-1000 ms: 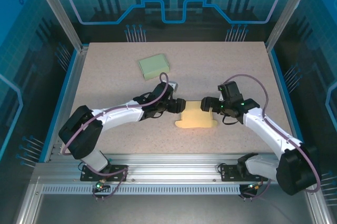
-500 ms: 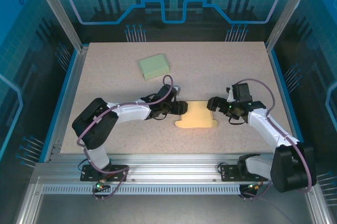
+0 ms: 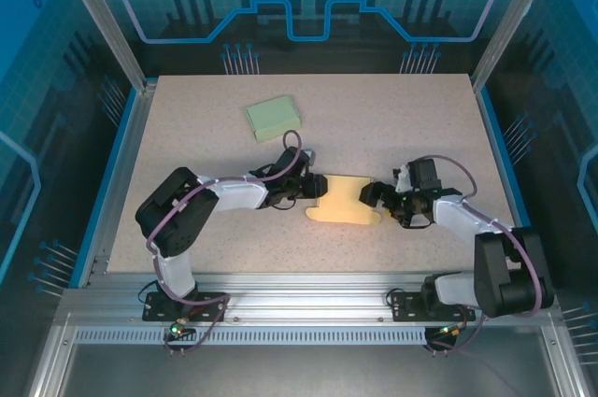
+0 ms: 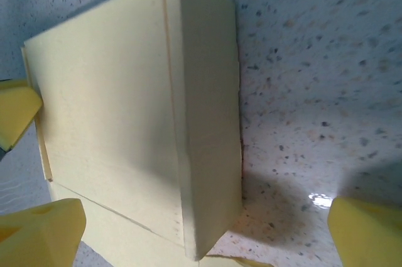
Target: Fold the paper box
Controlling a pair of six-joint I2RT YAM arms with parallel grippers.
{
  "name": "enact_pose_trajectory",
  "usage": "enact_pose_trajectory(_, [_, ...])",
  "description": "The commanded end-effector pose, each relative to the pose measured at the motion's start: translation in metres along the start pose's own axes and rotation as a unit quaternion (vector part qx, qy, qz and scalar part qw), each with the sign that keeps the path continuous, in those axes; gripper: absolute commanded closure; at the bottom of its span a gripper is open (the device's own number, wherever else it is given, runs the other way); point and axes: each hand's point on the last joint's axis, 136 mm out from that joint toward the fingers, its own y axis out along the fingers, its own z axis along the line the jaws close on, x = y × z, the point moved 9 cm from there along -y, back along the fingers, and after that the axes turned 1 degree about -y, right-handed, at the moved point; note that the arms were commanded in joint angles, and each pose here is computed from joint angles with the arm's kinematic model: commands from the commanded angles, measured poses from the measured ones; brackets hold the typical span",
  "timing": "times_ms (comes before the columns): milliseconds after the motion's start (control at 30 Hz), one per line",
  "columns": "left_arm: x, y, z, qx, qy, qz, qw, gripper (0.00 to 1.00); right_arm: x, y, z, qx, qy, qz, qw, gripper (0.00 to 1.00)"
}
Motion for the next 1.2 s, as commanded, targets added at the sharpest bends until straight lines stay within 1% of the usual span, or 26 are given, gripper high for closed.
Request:
enact_pose_trajectory(0, [-0.013, 0.007, 0.021, 0.014, -0.031, 0.02, 0.999, 0.63, 0.005, 0.004, 0.004, 0.053, 0.011, -0.006, 0.999, 0.01])
enact_pose_trajectory(133, [-0.017, 0.007, 0.03, 0.014, -0.051, 0.021, 0.998, 0.74, 0.007, 0.009, 0.006, 0.079, 0.012, -0.007, 0.997, 0.03])
enact_pose_trajectory(300, [-0.019, 0.011, 0.036, 0.011, -0.068, 0.024, 0.997, 0.84, 0.01, 0.016, 0.013, 0.107, 0.005, -0.006, 0.994, 0.05])
enact_pose_trajectory(533, [-0.021, 0.016, 0.052, 0.003, -0.108, 0.023, 0.994, 0.93, 0.017, 0.024, 0.014, 0.121, 0.003, -0.012, 0.993, 0.06])
enact_pose_trajectory(633, [-0.023, 0.017, 0.056, -0.006, -0.119, 0.022, 0.993, 0.94, 0.018, 0.028, 0.016, 0.132, 0.004, -0.009, 0.991, 0.07])
enact_pose_trajectory(767, [-0.021, 0.016, 0.053, -0.014, -0.113, 0.02, 0.993, 0.93, 0.019, 0.033, 0.025, 0.146, -0.009, -0.004, 0.989, 0.13])
enact_pose_trajectory(900, [-0.016, 0.012, 0.048, -0.027, -0.108, 0.014, 0.994, 0.9, 0.021, 0.034, 0.037, 0.158, -0.024, -0.004, 0.987, 0.28])
enact_pose_trajectory(1033, [-0.011, 0.005, 0.043, -0.036, -0.103, 0.001, 0.994, 0.85, 0.024, 0.028, 0.043, 0.169, -0.023, -0.014, 0.985, 0.42])
enact_pose_trajectory(1100, [-0.006, -0.001, 0.041, -0.047, -0.1, -0.015, 0.994, 0.82, 0.024, 0.023, 0.046, 0.173, -0.018, -0.016, 0.985, 0.45])
enact_pose_trajectory(1167, [0.0, -0.009, 0.038, -0.065, -0.091, -0.037, 0.993, 0.77, 0.024, 0.018, 0.05, 0.175, -0.013, -0.017, 0.984, 0.46])
